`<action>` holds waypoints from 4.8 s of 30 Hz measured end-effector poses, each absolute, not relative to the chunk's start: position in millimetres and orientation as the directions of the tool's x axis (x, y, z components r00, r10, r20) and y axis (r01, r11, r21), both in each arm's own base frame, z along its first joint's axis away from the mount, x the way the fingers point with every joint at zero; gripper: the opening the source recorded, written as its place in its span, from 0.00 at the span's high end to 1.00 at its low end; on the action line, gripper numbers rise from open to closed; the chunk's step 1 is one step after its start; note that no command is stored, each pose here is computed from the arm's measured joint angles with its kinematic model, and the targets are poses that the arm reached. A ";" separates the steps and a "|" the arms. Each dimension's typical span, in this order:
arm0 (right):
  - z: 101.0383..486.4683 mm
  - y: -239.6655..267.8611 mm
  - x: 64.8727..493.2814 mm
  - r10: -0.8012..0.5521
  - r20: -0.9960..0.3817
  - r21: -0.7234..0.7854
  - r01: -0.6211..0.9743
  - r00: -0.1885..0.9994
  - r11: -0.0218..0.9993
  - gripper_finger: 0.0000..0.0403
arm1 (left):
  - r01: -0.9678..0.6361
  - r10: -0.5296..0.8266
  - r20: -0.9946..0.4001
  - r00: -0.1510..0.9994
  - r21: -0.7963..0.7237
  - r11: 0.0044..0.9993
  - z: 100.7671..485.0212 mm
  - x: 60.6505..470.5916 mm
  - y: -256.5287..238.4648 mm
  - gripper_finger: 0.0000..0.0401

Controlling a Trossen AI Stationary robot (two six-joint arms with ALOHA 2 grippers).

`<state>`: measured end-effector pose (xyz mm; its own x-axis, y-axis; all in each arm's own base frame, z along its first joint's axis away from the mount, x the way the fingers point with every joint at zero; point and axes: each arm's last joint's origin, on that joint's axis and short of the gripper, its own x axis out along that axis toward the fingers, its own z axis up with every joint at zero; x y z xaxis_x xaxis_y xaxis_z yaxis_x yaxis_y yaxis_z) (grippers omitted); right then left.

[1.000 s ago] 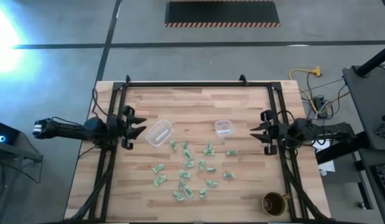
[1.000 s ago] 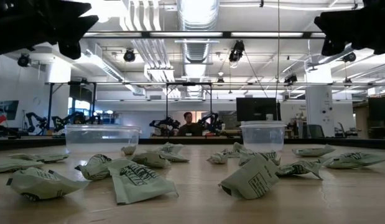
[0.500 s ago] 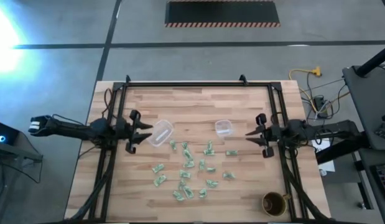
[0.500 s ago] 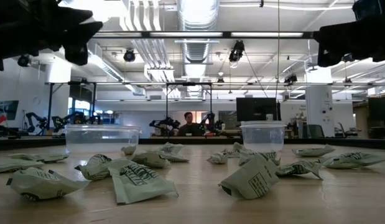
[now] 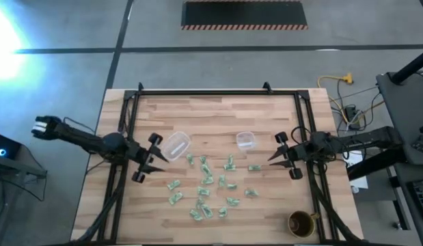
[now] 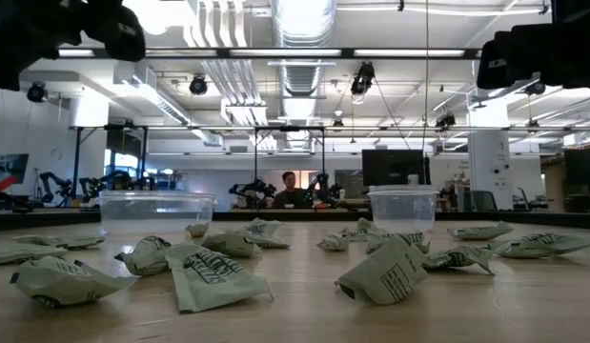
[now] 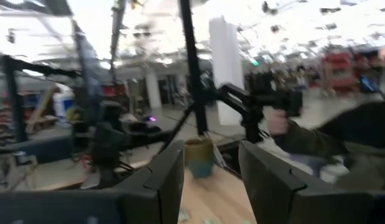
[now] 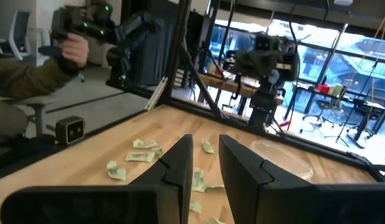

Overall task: Pick and place Stevia / Truvia into bins
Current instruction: Put the light green stevia packet into the left transparent container

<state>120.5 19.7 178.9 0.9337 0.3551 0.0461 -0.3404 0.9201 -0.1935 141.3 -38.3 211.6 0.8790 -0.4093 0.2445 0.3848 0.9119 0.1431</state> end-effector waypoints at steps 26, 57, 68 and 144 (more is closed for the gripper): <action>184.8 20.4 128.0 0.354 0.002 -0.190 -0.347 0.935 0.918 0.83 | -0.012 0.128 -0.701 0.701 0.168 0.986 241.4 248.3 -135.8 0.66; 185.5 20.4 128.0 0.353 0.008 -0.211 -0.344 0.936 0.915 0.83 | -0.442 0.221 -0.910 0.350 0.048 0.896 170.2 217.8 -144.0 0.66; 185.4 20.4 128.0 0.353 0.008 -0.210 -0.344 0.936 0.915 0.83 | -0.437 0.195 -0.901 0.387 0.007 0.900 155.5 215.2 -142.0 0.66; 185.2 20.4 128.0 0.353 0.007 -0.211 -0.344 0.935 0.915 0.83 | -0.109 0.372 -0.685 0.626 0.396 0.912 177.5 249.6 -152.6 1.00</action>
<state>128.0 20.4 185.2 0.9354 0.3534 0.0066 -0.3442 0.9149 -0.2108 249.6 -152.6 177.5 0.6263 0.3723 -0.6850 -0.1085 0.9117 0.3963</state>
